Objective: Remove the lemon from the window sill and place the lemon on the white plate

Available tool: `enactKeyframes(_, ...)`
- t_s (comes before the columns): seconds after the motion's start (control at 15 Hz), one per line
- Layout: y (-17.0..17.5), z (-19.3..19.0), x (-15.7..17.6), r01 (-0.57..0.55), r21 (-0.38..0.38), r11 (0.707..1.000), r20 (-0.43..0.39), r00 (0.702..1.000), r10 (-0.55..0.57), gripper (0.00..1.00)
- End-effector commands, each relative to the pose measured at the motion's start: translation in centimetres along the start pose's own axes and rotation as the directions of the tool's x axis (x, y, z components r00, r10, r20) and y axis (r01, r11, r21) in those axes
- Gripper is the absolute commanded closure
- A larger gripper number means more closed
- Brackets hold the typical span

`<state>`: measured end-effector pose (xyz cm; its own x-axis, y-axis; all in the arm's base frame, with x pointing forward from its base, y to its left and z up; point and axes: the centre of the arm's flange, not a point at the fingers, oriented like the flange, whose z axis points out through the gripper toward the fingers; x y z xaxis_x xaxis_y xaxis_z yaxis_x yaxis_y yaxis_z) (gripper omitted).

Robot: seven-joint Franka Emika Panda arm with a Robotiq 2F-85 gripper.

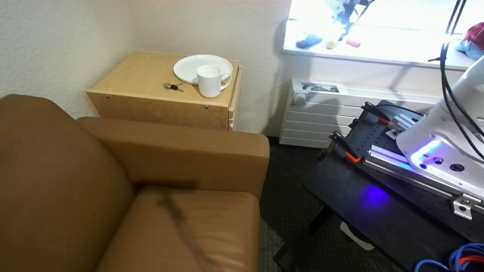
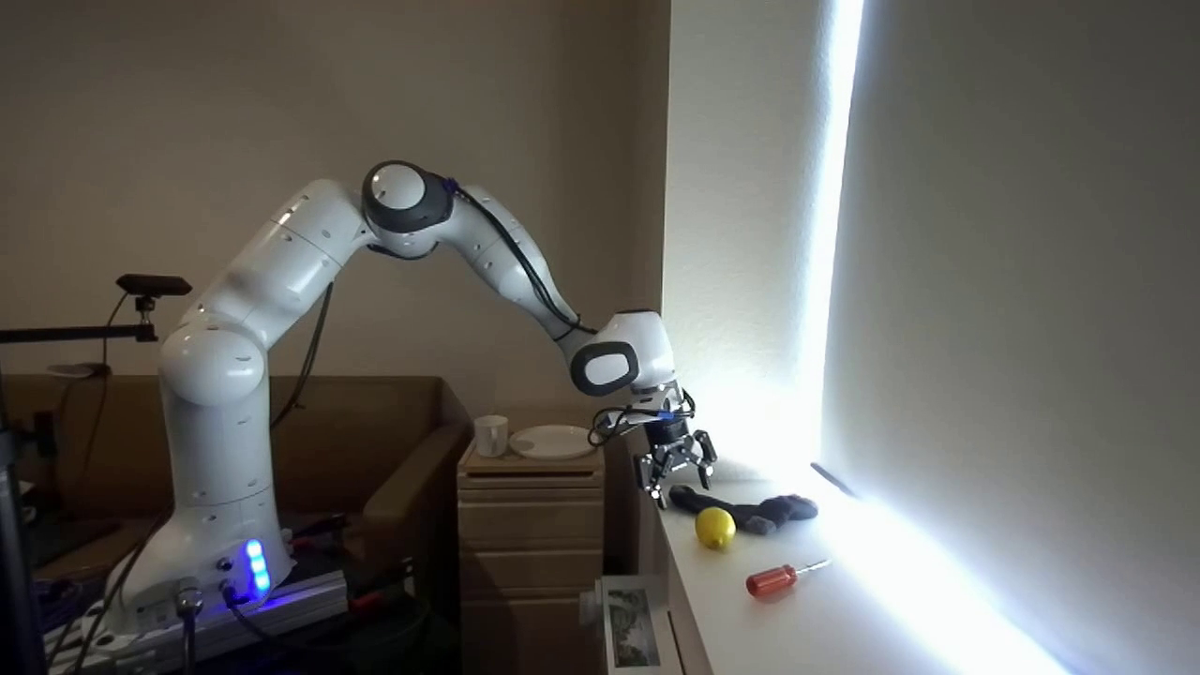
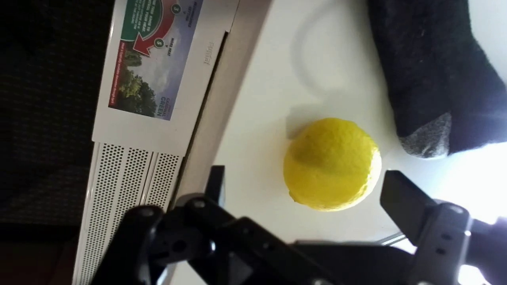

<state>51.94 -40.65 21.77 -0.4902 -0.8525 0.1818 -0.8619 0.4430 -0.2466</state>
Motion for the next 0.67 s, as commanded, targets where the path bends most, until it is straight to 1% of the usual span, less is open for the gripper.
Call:
enactKeyframes(0.0,-4.1,3.8,0.9,-0.129,-0.008,0.992,-0.045,0.991,0.128,0.0)
enactKeyframes(0.27,-5.9,6.0,0.6,-0.219,0.006,0.976,-0.013,0.976,0.219,0.0)
enactKeyframes(0.33,-6.3,6.7,0.5,-0.236,-0.004,0.972,-0.025,0.972,0.236,0.0)
enactKeyframes(0.4,-3.8,5.2,0.2,-0.196,0.012,0.98,-0.036,0.98,0.197,0.0)
enactKeyframes(0.6,-4.0,5.5,0.1,-0.196,0.013,0.98,-0.04,0.98,0.197,0.0)
